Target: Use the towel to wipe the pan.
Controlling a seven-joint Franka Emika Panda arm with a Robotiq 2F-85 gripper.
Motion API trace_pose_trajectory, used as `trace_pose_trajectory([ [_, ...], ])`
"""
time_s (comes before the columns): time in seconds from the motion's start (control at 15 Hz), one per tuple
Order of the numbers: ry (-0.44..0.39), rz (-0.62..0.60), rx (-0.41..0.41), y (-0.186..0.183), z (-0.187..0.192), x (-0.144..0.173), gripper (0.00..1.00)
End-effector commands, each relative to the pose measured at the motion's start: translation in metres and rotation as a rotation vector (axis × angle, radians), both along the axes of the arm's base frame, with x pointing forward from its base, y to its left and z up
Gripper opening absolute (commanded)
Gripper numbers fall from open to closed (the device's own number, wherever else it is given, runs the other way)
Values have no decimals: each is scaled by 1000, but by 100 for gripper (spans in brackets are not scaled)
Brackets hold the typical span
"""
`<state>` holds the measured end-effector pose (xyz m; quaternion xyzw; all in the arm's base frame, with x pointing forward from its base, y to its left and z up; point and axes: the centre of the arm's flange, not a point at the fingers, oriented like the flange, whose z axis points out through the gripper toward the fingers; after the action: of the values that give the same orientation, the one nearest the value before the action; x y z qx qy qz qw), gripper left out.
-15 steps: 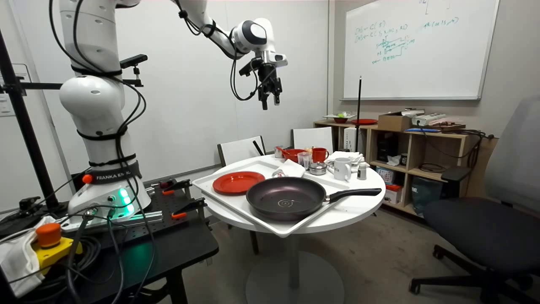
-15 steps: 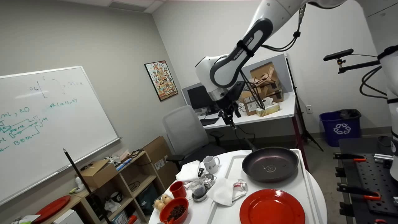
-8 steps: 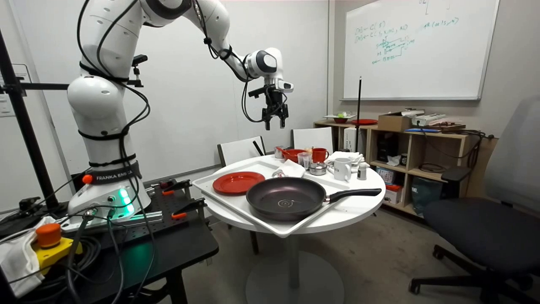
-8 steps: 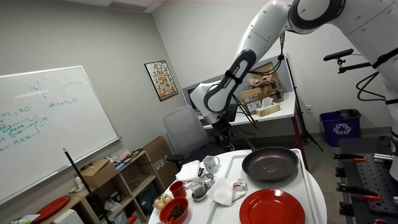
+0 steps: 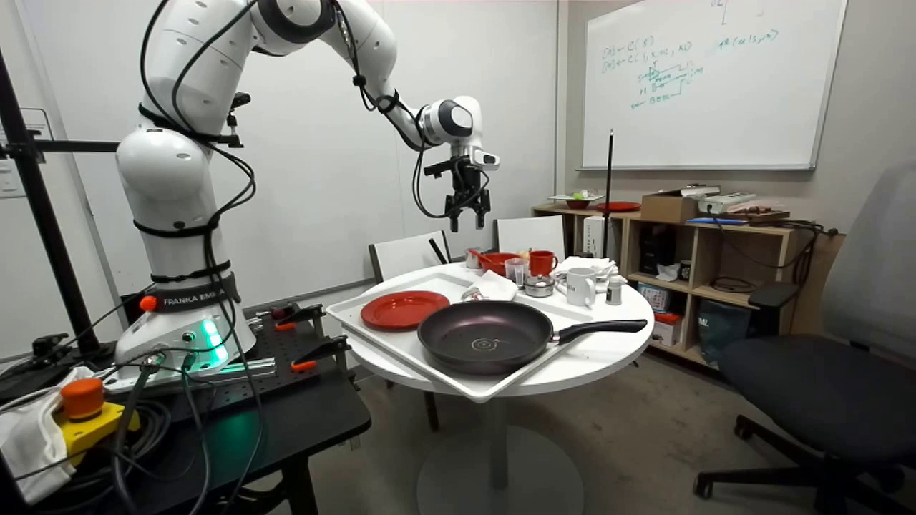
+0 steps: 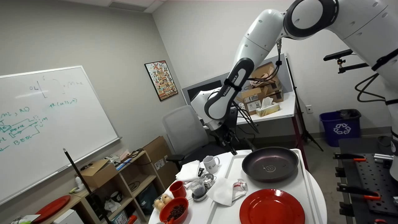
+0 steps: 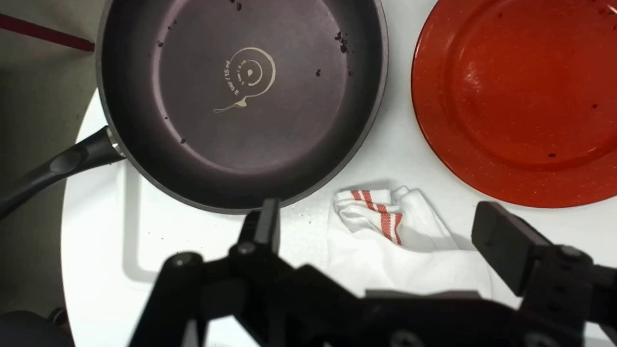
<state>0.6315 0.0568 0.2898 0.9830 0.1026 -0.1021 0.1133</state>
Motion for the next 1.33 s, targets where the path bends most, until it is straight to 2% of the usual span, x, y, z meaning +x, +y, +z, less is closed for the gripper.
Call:
trace_pose_trajectory([
  [0.0, -1, 0, 0, 0, 1, 0, 100],
  [0.2, 64, -14, -11, -8, -25, 29, 100],
  [0.47, 100, 12, -10, -1, -76, 62, 100],
  [0.87, 123, 123, 66, 29, -126, 78, 100],
  [1.27, 79, 194, 158, 44, -159, 84, 100],
])
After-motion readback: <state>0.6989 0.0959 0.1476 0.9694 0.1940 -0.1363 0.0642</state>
